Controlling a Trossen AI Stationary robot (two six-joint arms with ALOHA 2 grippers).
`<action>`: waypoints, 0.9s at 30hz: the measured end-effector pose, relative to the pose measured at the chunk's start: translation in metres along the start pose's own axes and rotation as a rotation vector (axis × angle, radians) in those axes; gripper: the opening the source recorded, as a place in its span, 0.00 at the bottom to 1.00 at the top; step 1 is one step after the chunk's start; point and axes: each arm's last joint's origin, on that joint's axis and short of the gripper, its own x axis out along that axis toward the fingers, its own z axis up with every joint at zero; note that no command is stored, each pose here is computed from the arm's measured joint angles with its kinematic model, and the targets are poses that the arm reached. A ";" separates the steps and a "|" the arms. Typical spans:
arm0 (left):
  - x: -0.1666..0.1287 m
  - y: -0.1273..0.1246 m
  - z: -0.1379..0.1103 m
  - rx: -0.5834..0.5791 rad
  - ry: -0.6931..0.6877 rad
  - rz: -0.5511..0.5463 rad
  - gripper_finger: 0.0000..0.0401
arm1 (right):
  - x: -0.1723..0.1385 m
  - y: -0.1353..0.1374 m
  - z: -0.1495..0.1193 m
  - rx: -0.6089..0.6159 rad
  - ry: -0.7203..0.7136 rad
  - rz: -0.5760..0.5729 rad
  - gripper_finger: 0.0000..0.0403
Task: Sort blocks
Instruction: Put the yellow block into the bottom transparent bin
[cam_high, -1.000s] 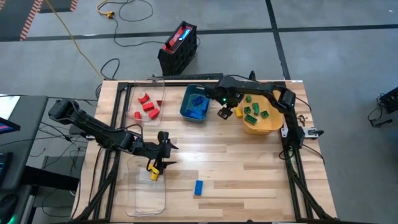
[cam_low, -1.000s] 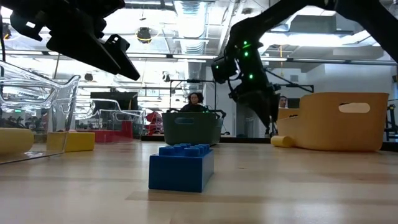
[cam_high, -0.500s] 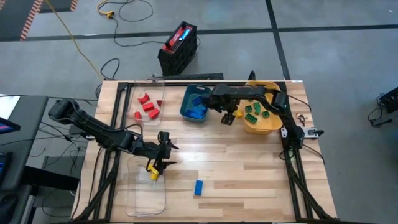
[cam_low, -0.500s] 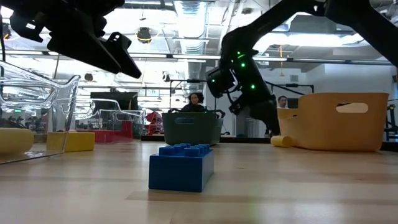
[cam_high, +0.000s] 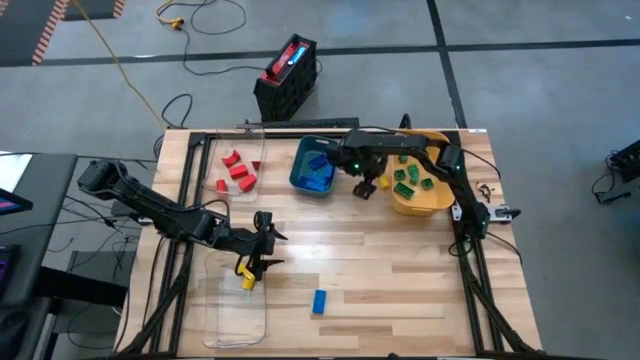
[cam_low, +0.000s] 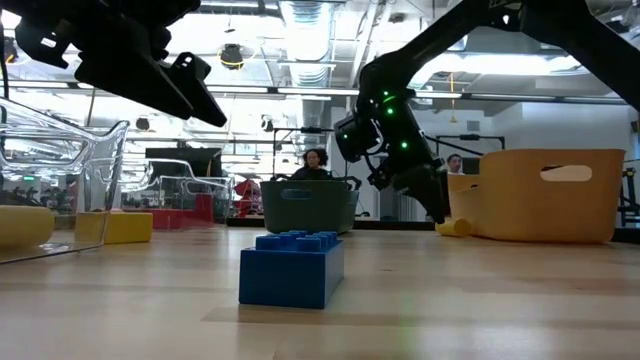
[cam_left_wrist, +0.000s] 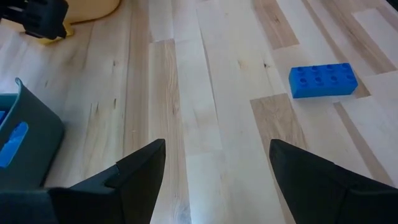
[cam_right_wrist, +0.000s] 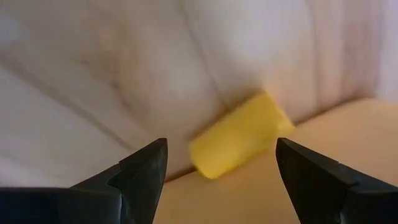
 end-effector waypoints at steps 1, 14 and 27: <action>0.000 0.000 0.000 0.000 0.000 0.000 0.70 | 0.000 0.001 0.000 -0.005 -0.004 0.014 0.77; 0.000 0.000 0.000 -0.002 0.003 -0.005 0.70 | 0.004 0.003 0.004 0.027 -0.004 -0.027 0.77; -0.002 -0.002 -0.001 0.013 0.004 -0.008 0.70 | 0.005 0.053 0.011 -0.160 -0.038 0.004 0.77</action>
